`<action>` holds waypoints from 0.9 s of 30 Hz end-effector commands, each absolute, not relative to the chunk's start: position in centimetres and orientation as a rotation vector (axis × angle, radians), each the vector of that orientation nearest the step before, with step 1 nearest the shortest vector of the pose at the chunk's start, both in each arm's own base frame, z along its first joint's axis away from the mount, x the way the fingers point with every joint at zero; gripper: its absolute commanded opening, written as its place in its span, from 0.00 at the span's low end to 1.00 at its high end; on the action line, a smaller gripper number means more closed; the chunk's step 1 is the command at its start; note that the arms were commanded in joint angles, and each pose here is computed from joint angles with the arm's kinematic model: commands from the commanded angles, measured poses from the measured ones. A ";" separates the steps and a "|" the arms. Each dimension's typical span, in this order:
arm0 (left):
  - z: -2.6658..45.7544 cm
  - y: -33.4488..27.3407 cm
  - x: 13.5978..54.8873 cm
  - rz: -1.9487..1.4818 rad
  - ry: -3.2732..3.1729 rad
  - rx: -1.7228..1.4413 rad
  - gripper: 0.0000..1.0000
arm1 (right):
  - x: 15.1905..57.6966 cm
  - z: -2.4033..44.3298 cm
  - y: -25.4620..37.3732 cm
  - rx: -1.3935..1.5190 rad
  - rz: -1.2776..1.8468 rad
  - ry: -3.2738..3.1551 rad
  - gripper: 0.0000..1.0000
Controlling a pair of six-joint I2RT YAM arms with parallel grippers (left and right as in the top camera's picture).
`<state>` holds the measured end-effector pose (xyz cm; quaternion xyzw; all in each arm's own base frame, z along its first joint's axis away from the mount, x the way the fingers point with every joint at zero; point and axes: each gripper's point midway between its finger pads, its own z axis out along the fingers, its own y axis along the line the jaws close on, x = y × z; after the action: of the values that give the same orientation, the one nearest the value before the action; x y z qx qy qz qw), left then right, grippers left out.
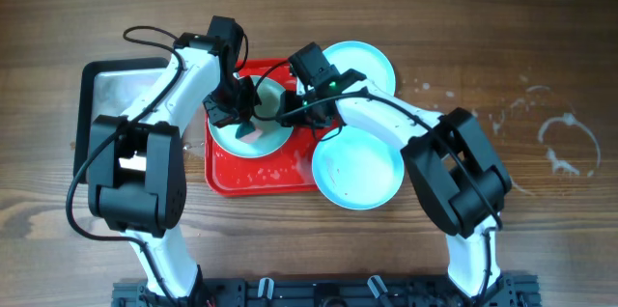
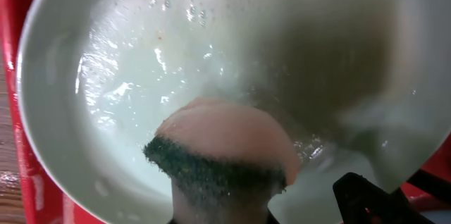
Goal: Clean dirty plates on tray and stack at the side
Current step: 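Continue scrubbing the plate in circles with the left-held sponge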
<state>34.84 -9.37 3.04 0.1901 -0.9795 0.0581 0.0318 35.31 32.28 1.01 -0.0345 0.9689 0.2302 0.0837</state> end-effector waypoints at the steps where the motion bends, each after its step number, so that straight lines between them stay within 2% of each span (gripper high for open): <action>1: 2.8 -8.5 35.7 0.110 -3.049 0.618 0.04 | 35.4 -0.4 31.2 0.003 0.523 2.885 0.25; 2: 2.8 -8.5 35.9 0.115 -3.055 0.620 0.04 | 35.5 -0.5 31.3 0.002 0.528 2.880 0.09; 3: 2.8 -8.6 36.3 0.124 -3.069 0.619 0.04 | 35.5 -0.8 31.3 0.016 0.529 2.883 0.04; 10: 2.7 -9.0 37.8 0.169 -3.129 0.624 0.04 | 35.1 -1.9 31.5 0.011 0.541 2.912 0.04; 14: 1.3 -9.5 37.4 0.176 -3.137 0.608 0.04 | 35.1 -1.9 31.5 0.012 0.541 2.913 0.04; 20: -2.2 -13.1 34.9 0.195 -3.179 0.433 0.04 | 35.0 -1.9 31.5 0.006 0.545 2.915 0.04; 24: -3.1 -15.7 34.7 0.246 -3.252 0.273 0.04 | 34.9 -1.9 31.5 0.005 0.542 2.918 0.04; 27: -3.1 -15.0 35.8 0.115 -3.346 0.262 0.04 | 34.9 -1.9 31.5 0.005 0.542 2.918 0.04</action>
<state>38.48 -13.21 0.30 0.1228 -0.9811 0.0709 -0.1316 35.96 31.76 0.29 -0.0002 0.9738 0.2025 0.1039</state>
